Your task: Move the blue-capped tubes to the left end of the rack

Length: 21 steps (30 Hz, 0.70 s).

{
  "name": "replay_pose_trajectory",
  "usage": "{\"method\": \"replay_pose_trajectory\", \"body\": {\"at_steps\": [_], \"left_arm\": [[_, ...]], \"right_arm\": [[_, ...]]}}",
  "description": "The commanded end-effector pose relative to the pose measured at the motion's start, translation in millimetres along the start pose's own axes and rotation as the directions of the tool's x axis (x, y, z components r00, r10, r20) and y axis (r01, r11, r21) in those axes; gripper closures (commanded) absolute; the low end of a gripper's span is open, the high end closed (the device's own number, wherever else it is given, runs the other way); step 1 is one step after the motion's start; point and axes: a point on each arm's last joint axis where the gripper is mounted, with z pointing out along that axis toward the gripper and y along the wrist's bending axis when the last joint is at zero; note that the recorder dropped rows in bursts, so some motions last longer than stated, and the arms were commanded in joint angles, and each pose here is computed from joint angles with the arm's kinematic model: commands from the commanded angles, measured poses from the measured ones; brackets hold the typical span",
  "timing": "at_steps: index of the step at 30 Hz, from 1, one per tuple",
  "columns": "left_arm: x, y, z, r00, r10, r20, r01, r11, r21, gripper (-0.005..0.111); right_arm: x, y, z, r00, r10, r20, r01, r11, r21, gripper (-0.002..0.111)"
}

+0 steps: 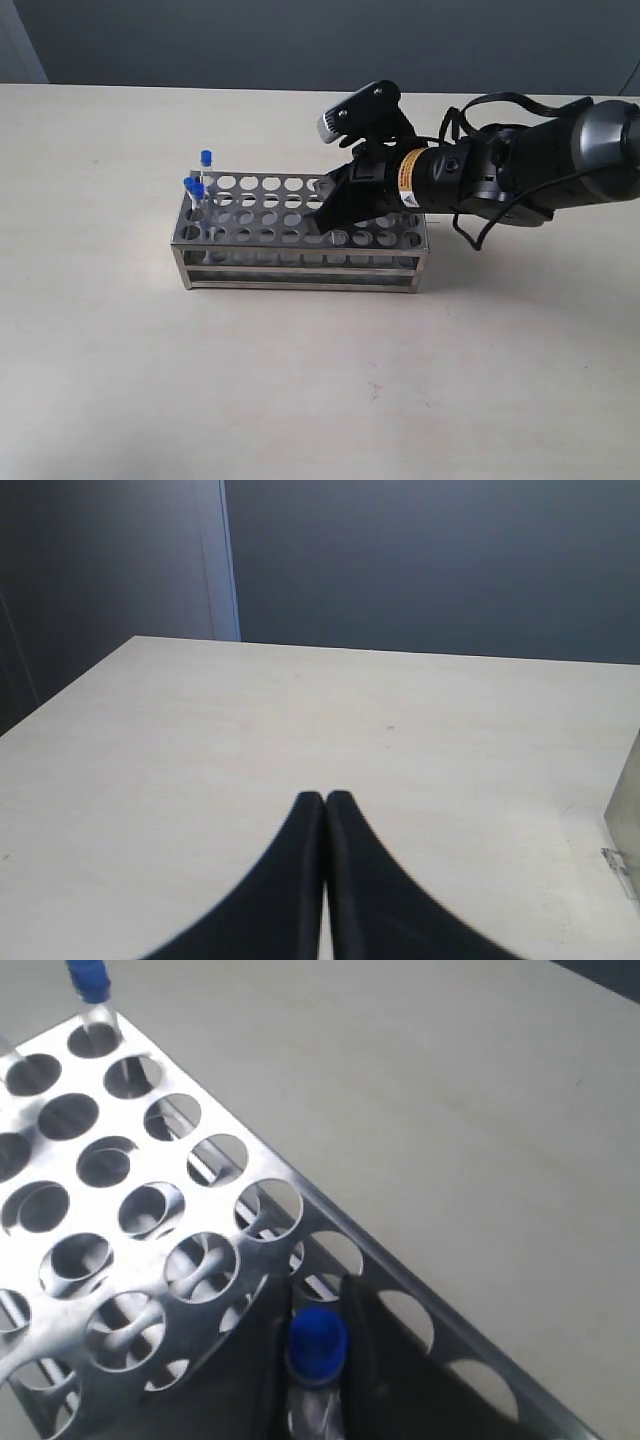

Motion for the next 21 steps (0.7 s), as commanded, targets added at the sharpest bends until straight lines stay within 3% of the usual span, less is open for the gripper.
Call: {"method": "replay_pose_trajectory", "body": {"at_steps": [1,8,16,21], "left_arm": [[1,-0.4,0,1.0,-0.002,-0.003,0.002,1.0,0.009,0.106],[1,-0.4,0,1.0,-0.002,-0.003,0.002,1.0,0.009,0.106],[1,-0.4,0,1.0,-0.002,-0.003,0.002,1.0,0.009,0.106],[1,-0.4,0,1.0,-0.002,-0.003,0.002,1.0,0.009,0.106]], "right_arm": [[-5,0,-3,0.999,0.001,0.043,0.0,1.0,-0.018,0.108],[-15,0,-12,0.997,-0.008,0.072,0.008,1.0,-0.009,0.108],[-49,7,-47,0.979,-0.07,0.193,0.071,0.997,0.003,0.108],[-69,34,-59,0.936,-0.086,0.341,0.131,0.985,-0.109,0.108]]}}
